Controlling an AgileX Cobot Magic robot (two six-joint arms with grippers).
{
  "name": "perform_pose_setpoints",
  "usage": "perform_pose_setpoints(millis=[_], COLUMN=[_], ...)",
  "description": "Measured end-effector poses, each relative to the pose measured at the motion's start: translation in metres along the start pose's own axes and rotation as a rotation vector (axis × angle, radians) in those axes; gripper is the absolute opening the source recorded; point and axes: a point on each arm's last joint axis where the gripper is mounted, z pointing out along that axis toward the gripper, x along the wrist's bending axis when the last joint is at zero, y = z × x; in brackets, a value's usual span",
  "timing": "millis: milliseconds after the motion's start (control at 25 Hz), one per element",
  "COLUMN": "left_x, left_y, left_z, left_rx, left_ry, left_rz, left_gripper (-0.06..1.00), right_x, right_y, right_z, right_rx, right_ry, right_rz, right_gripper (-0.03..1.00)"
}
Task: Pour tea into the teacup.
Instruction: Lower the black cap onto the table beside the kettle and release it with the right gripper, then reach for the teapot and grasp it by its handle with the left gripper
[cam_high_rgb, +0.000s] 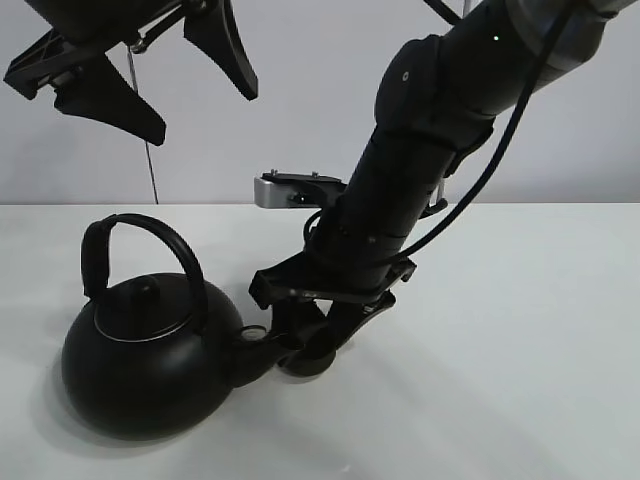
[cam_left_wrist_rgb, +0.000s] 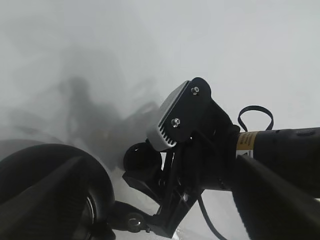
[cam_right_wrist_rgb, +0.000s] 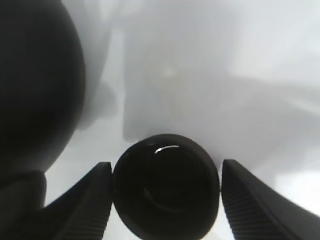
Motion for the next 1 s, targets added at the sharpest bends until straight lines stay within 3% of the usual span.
perform_pose_setpoints(millis=[680, 1000], left_x=[0.0, 0.0], left_y=[0.0, 0.0], left_z=[0.0, 0.0], left_rx=[0.0, 0.0], left_ry=[0.0, 0.0], left_rz=[0.0, 0.0], left_gripper=[0.57, 0.57], right_x=[0.006, -0.016], right_y=[0.001, -0.009], right_z=[-0.048, -0.081], right_rx=[-0.002, 0.029], right_ry=[0.045, 0.07], right_rz=[0.022, 0.114], right_gripper=[0.43, 0.43])
